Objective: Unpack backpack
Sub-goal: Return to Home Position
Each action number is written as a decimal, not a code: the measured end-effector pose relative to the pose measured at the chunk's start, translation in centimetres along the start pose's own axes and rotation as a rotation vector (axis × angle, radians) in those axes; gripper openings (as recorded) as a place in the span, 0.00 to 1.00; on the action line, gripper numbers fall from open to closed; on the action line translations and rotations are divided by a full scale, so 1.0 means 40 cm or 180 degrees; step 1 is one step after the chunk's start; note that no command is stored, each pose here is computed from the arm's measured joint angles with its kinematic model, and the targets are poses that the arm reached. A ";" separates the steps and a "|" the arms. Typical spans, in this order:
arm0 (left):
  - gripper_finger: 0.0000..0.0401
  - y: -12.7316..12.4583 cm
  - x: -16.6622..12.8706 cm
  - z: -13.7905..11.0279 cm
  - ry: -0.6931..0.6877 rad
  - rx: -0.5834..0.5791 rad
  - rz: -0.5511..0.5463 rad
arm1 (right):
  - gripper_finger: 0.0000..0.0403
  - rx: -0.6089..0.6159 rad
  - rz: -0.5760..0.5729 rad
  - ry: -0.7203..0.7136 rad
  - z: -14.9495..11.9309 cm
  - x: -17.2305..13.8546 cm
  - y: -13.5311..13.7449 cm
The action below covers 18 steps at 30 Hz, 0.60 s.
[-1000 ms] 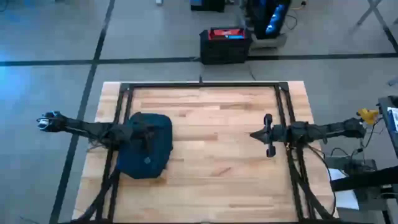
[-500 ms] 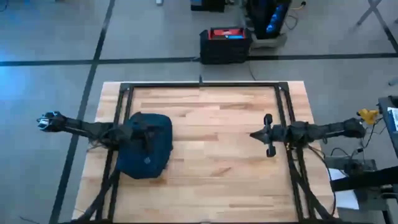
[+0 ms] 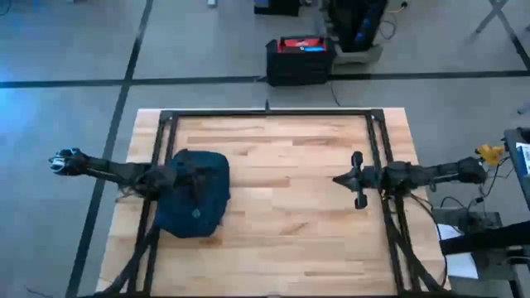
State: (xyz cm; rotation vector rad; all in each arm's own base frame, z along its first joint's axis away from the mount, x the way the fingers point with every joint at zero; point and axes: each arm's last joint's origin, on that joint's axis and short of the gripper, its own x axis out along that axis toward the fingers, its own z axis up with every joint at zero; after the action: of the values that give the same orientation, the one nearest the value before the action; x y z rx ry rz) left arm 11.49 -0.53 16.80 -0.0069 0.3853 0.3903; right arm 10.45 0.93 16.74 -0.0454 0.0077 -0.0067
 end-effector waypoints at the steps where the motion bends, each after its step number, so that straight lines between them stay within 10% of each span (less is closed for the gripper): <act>1: 0.19 0.000 0.000 0.000 0.0000 0.0000 0.0000 | 0.01 0.0000 0.0000 0.0001 0.000 0.000 0.000; 18: 0.19 0.000 0.000 0.000 -0.0001 0.0000 0.0000 | 0.01 0.0000 0.0000 0.0000 0.000 0.000 0.000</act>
State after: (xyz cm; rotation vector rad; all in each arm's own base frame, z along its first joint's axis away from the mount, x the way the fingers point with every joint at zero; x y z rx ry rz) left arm 11.49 -0.53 16.80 -0.0068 0.3850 0.3902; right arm 10.45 0.93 16.74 -0.0454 0.0077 -0.0067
